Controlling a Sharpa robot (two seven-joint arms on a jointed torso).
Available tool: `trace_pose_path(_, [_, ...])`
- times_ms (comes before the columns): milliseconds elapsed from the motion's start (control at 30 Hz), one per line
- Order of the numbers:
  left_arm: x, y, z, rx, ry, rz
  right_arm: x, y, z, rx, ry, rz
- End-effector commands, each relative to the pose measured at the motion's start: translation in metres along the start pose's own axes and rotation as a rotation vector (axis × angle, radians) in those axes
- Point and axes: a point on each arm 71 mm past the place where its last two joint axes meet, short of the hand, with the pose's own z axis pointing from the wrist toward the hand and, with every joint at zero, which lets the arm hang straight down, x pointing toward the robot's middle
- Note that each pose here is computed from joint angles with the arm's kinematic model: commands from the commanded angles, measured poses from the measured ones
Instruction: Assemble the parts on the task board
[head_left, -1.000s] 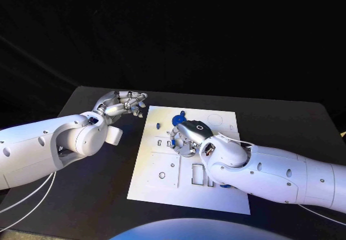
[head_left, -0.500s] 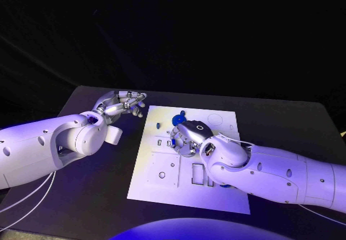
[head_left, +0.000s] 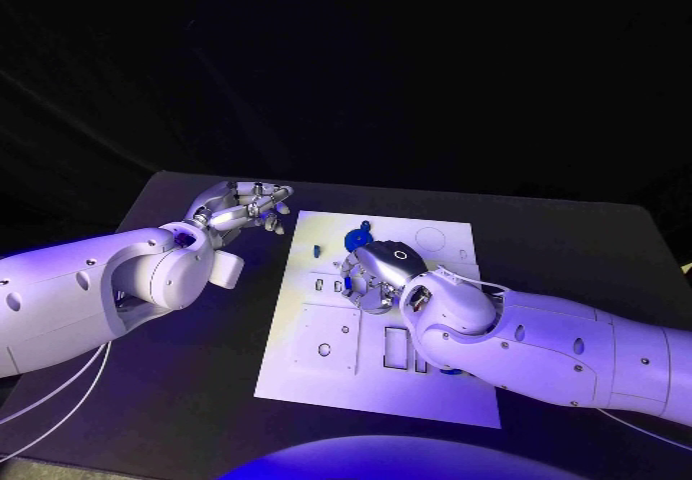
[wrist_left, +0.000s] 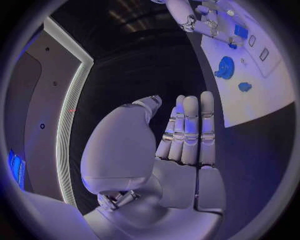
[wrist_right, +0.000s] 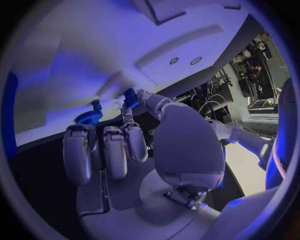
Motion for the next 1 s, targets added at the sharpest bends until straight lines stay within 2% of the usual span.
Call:
trace_pose_path(33, [0.0018, -0.0010, 0.0006, 0.002, 0.016, -0.010, 0.000, 0.001, 0.000, -0.010, -0.002, -0.008])
trace_pose_path(333, [0.0016, -0.0007, 0.0008, 0.001, 0.016, -0.010, -0.002, 0.001, -0.001, -0.012, -0.025, 0.002])
trace_pose_path(633, [0.0032, 0.0001, 0.0025, -0.002, 0.033, 0.045, -0.012, 0.001, -0.008, -0.043, -0.120, 0.051])
trace_pose_path(767, [0.0069, 0.0014, 0.0050, -0.009, 0.052, 0.114, -0.023, 0.001, -0.015, -0.072, -0.161, 0.095])
trace_pose_path(867, [0.0105, 0.0030, 0.0071, -0.023, 0.063, 0.182, -0.038, -0.003, -0.021, -0.096, -0.191, 0.149])
trace_pose_path(933, [0.0133, 0.0047, 0.0082, -0.045, 0.076, 0.226, -0.050, -0.011, -0.025, -0.092, -0.199, 0.207])
trace_pose_path(1000, [0.0164, 0.0064, 0.0095, -0.078, 0.098, 0.272, -0.064, -0.025, -0.029, -0.054, -0.196, 0.286])
